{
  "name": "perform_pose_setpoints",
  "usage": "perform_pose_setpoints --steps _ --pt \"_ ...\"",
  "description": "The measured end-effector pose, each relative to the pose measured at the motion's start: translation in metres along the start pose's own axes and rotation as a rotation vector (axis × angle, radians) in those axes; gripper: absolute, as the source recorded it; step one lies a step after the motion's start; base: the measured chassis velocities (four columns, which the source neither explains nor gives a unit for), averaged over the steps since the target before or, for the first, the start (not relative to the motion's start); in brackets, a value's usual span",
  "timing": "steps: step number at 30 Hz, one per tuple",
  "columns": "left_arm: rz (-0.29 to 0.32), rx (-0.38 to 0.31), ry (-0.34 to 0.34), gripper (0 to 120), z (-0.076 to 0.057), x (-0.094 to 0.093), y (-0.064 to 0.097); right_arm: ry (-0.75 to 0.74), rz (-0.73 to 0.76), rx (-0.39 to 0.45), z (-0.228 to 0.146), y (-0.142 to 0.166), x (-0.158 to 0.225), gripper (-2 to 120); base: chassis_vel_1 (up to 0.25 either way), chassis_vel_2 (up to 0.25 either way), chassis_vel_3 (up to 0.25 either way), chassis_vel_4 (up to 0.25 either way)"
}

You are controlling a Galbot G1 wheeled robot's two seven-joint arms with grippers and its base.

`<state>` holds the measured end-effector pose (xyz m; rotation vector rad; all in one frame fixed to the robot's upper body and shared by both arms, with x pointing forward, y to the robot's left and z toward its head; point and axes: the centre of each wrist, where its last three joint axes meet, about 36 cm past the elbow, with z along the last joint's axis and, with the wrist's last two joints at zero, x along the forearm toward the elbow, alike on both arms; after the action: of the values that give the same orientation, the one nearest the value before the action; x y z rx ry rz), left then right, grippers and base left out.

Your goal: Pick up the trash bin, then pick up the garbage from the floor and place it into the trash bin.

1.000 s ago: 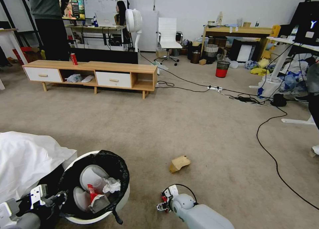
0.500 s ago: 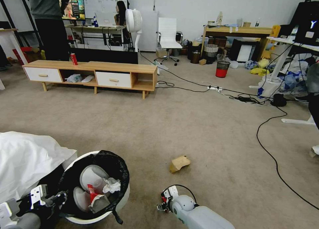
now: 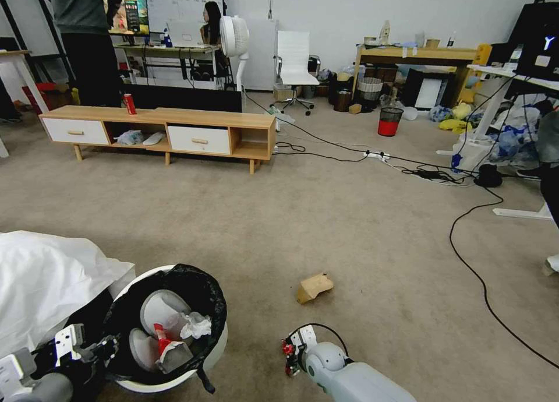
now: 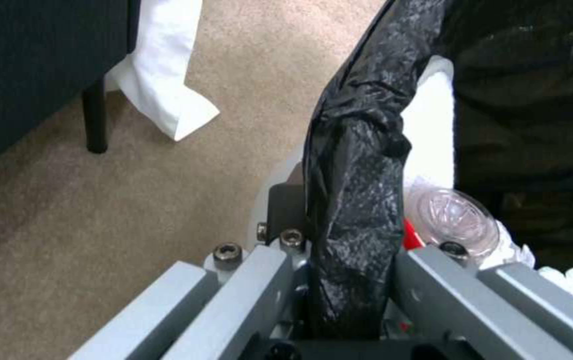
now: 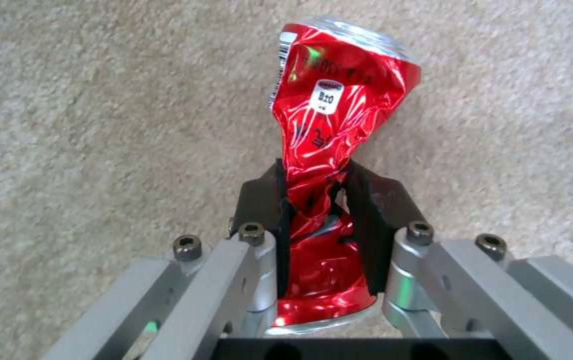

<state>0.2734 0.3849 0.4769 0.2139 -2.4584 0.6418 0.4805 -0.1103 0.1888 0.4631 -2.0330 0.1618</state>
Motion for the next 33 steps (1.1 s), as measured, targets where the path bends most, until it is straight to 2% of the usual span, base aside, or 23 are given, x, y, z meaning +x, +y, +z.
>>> perform_pose_setpoints --steps 12,14,17,19,20,23,24,25,26,28,29,30,31,33 --pt "-0.001 -0.004 0.004 1 0.002 0.0 -0.001 -0.022 -0.004 -0.011 0.006 -0.008 0.01 19 0.0 0.0 0.0 0.0" --pt "0.004 -0.009 0.009 1 0.003 0.0 -0.003 -0.088 -0.013 -0.025 -0.002 -0.02 0.039 19 0.0 0.0 0.0 0.0" --pt "0.006 -0.01 0.013 1 0.004 0.0 -0.004 -0.125 -0.006 -0.022 -0.005 -0.029 0.052 18 0.0 0.0 0.0 0.0" --pt "0.014 -0.015 0.021 1 0.005 0.0 -0.007 -0.224 0.003 -0.027 -0.018 -0.055 0.093 18 0.0 0.0 0.0 0.0" --pt "0.014 -0.015 0.021 1 0.005 0.0 -0.007 -0.224 0.003 -0.027 -0.018 -0.055 0.093 18 0.0 0.0 0.0 0.0" --pt "0.032 -0.022 0.027 1 0.005 0.001 -0.012 -0.407 -0.031 -0.013 -0.047 -0.069 0.147 18 0.0 0.0 0.0 0.0" --pt "0.032 -0.022 0.027 1 0.005 0.001 -0.012 -0.407 -0.031 -0.013 -0.047 -0.069 0.147 18 0.0 0.0 0.0 0.0" --pt "0.041 -0.028 0.027 1 0.004 0.002 -0.015 -0.51 -0.065 0.007 -0.063 -0.069 0.175 18 0.0 0.0 0.0 0.0" --pt "0.041 -0.028 0.027 1 0.004 0.002 -0.015 -0.51 -0.065 0.007 -0.063 -0.069 0.175 18 0.0 0.0 0.0 0.0" --pt "0.06 -0.04 0.03 1 0.002 0.003 -0.02 -0.692 -0.138 0.043 -0.091 -0.062 0.231 18 0.0 0.0 0.0 0.0" --pt "0.06 -0.04 0.03 1 0.002 0.003 -0.02 -0.692 -0.138 0.043 -0.091 -0.062 0.231 18 0.0 0.0 0.0 0.0" --pt "0.069 -0.042 0.03 1 0.0 0.003 -0.022 -0.764 -0.169 0.057 -0.102 -0.059 0.254 18 0.0 0.0 0.0 0.0" --pt "0.069 -0.042 0.03 1 0.0 0.003 -0.022 -0.764 -0.169 0.057 -0.102 -0.059 0.254 18 0.0 0.0 0.0 0.0" --pt "0.087 -0.048 0.036 1 -0.003 0.003 -0.027 -0.906 -0.253 0.094 -0.122 -0.05 0.298 18 0.0 0.0 0.0 0.0"
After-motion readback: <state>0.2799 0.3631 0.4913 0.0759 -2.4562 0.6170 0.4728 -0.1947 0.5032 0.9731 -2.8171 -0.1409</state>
